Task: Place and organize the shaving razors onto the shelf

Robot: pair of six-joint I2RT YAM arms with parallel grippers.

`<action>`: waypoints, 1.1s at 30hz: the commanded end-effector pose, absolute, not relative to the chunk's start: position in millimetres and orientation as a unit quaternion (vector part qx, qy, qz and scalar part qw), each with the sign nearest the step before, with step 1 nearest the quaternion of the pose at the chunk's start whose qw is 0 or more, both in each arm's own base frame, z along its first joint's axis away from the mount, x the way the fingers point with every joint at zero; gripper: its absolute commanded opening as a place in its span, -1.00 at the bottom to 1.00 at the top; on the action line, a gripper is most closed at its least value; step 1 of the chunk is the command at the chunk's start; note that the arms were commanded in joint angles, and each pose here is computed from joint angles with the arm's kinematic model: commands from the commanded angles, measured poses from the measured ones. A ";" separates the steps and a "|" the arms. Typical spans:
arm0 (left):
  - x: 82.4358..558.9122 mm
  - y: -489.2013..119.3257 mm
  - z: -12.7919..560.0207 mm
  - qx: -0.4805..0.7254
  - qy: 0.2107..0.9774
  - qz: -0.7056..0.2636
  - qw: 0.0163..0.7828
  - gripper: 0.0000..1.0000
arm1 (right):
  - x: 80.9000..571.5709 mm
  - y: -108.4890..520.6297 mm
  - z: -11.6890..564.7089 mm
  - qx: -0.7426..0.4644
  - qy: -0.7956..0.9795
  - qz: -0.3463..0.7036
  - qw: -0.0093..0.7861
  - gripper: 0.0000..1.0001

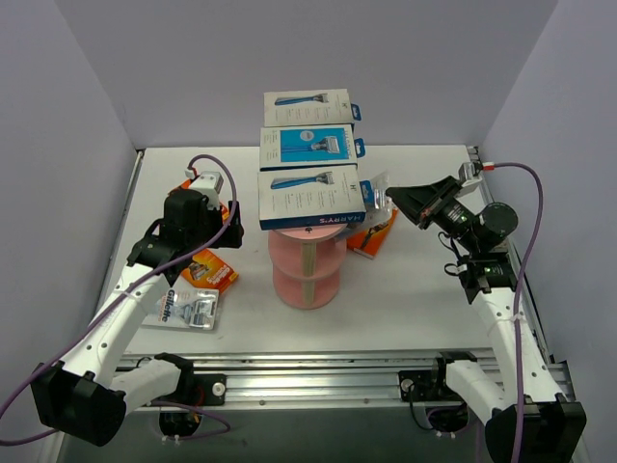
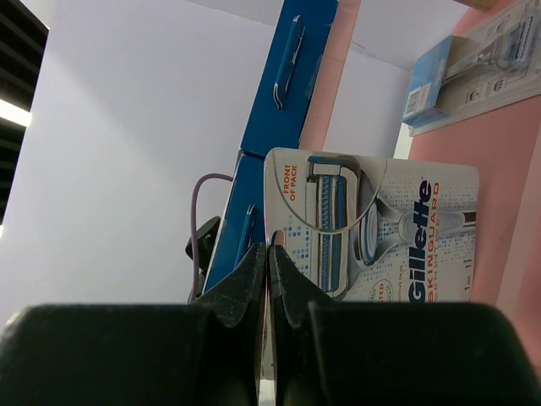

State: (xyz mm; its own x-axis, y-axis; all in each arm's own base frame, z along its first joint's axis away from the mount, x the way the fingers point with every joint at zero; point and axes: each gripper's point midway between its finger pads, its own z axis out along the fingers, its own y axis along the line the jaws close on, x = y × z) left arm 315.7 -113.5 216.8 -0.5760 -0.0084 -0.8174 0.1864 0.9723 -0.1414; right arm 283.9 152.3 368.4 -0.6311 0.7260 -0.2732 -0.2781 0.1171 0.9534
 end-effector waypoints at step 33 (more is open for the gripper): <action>319.0 -112.1 245.9 0.048 0.862 -0.106 0.493 0.88 | 322.3 156.3 253.9 0.172 0.754 0.520 0.361 -1.00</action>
